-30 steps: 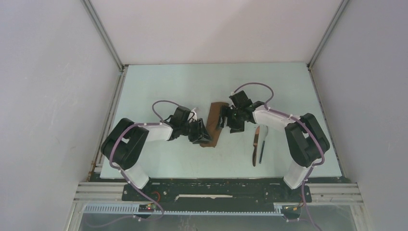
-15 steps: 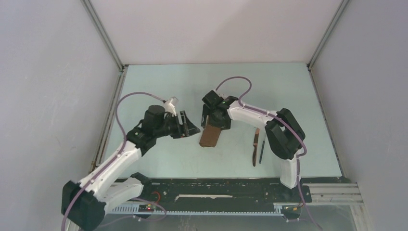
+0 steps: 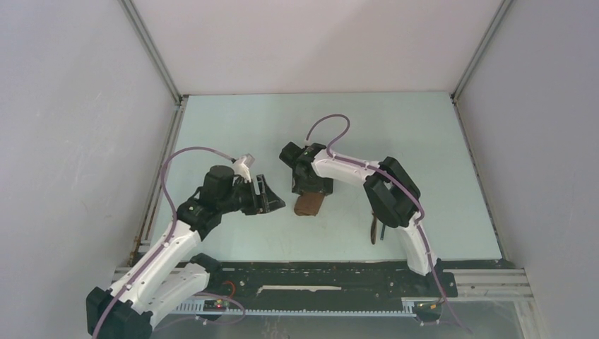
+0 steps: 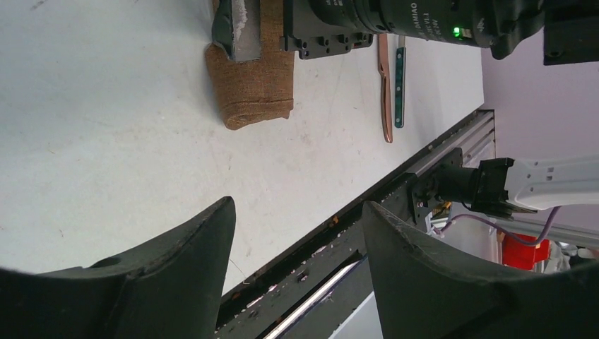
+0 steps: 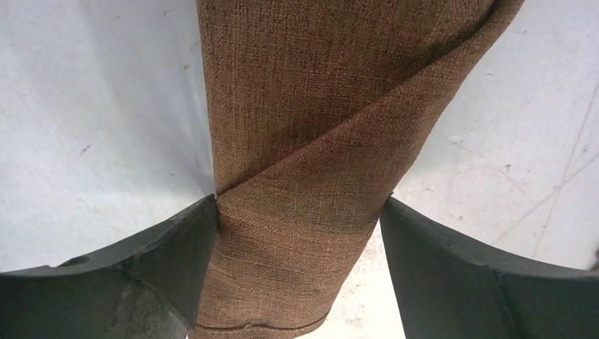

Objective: Fold the napkin into a case and place the utensils inside
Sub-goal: Move the smaller rectangle folded napkin to the center of the board.

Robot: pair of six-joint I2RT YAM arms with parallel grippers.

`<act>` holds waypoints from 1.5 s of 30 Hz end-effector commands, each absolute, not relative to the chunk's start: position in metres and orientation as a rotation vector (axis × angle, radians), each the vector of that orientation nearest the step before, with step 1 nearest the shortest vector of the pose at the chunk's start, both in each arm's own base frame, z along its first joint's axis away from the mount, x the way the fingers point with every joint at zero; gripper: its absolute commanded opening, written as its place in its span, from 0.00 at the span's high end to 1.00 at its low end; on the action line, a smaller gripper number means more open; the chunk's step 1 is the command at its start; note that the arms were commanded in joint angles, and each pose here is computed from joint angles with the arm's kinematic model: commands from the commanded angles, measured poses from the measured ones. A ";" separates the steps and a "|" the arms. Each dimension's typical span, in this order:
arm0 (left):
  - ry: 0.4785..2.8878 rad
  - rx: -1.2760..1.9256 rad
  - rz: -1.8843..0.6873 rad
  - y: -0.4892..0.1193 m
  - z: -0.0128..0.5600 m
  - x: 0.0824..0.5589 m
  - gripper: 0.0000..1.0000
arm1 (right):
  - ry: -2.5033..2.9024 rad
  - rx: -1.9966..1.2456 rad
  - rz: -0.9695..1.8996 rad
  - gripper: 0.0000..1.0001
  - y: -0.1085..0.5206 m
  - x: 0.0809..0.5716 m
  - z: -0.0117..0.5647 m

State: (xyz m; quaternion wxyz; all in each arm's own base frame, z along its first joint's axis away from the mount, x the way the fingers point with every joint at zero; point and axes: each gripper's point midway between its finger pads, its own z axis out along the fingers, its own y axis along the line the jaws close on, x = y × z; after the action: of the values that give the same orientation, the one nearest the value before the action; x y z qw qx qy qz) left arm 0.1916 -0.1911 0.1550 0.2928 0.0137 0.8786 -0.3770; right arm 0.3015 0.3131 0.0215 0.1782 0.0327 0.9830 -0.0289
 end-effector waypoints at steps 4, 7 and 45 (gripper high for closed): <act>2.270 0.112 -1.045 -0.193 0.172 0.189 0.28 | 2.741 0.006 -0.263 0.13 0.283 0.314 0.019; 2.265 0.119 -1.053 -0.193 0.175 0.190 0.28 | 2.747 -0.055 -0.238 0.15 0.267 0.325 0.012; 2.336 0.146 -1.140 -0.217 0.175 0.223 0.29 | 2.681 0.096 0.032 0.00 0.063 0.417 0.142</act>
State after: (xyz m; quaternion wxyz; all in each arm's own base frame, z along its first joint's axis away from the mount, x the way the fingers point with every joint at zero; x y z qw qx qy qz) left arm 0.2146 -0.2109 0.1498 0.2351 0.0301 0.8852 -0.4002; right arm 0.4523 0.0445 0.0596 0.1724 -0.0406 0.9841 0.0137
